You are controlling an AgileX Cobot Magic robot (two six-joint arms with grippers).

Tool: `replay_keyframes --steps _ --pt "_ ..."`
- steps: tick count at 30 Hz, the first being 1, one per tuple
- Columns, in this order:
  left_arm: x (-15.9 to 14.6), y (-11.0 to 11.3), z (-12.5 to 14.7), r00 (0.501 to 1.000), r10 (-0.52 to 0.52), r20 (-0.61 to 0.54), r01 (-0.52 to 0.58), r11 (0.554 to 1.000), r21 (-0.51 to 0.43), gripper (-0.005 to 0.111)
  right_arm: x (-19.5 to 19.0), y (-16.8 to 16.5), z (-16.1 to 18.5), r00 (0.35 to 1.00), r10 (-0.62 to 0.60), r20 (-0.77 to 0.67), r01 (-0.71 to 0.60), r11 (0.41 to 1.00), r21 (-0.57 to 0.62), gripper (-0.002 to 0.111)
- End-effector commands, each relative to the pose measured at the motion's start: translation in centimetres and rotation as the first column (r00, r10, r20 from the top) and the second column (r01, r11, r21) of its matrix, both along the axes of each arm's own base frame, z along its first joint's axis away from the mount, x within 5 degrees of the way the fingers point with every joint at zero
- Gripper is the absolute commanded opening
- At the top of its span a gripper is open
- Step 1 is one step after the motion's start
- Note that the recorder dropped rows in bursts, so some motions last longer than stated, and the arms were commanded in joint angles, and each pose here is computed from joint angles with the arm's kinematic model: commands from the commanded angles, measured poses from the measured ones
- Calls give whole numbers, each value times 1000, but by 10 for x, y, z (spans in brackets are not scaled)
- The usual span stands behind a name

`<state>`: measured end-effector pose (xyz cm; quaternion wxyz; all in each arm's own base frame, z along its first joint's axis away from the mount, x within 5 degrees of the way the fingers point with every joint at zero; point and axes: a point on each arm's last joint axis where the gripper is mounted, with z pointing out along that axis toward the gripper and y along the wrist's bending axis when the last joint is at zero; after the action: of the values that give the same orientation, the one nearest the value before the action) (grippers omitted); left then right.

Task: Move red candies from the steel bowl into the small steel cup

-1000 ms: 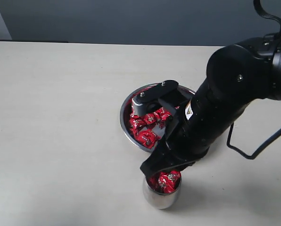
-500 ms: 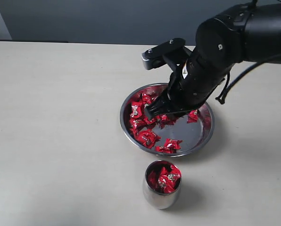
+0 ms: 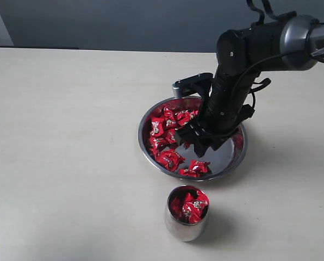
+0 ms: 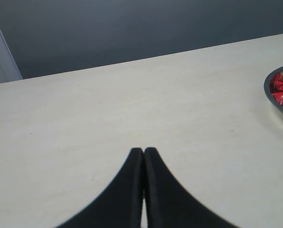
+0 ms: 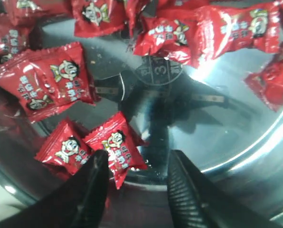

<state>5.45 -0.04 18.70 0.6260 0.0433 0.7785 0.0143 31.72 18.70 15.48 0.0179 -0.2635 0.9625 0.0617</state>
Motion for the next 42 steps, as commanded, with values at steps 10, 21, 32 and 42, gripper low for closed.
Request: replay_keyframes --steps 10,21,32,42 --pt "0 0 -1 1000 3 6 -3 1000 -4 0 1 2 -11 998 3 -57 -3 1000 6 41" --pt "0 0 -1 1000 3 6 -3 1000 -4 0 -2 1 -11 996 7 -84 -6 1000 3 41" --pt "0 0 -1 1000 3 6 -3 1000 -4 0 -1 2 -11 997 3 -75 -2 1000 10 41" --pt "0 0 -1 1000 3 6 -3 1000 -4 0 18 9 -9 991 -39 125 28 996 89 41"
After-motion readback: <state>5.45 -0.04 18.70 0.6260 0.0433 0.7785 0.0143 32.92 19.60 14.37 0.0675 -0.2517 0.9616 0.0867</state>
